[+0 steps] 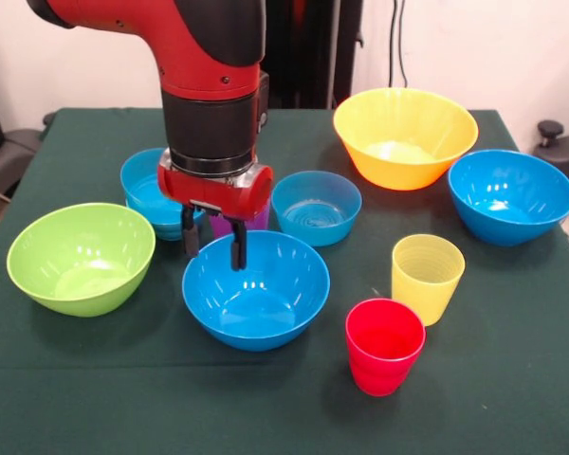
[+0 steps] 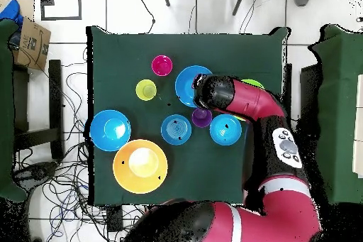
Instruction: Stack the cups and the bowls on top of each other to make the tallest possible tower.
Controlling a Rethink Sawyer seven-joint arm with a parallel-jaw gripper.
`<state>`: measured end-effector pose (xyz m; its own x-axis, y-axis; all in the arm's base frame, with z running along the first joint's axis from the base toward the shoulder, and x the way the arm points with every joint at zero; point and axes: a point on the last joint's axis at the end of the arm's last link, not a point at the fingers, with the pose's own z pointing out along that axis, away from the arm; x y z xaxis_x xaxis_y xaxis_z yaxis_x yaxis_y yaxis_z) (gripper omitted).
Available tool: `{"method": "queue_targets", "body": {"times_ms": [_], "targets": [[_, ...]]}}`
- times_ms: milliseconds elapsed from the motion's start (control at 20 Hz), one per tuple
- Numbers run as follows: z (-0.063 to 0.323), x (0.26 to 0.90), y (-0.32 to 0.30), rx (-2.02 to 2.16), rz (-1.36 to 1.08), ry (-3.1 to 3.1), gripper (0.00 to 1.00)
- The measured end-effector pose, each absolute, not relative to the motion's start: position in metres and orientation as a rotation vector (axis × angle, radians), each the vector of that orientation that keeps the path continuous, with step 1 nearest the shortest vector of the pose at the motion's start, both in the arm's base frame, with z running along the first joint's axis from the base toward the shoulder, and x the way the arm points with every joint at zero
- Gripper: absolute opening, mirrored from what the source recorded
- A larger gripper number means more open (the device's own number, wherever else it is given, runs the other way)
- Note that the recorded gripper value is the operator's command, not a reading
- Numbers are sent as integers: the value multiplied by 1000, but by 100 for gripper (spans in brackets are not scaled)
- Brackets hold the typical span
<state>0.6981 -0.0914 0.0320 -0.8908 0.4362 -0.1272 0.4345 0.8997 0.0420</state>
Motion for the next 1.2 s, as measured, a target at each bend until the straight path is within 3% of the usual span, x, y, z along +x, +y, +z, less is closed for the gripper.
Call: {"method": "queue_targets", "body": {"times_ms": [1200], "targets": [[16, 672, -113, 634, -11, 2975, 100]]}}
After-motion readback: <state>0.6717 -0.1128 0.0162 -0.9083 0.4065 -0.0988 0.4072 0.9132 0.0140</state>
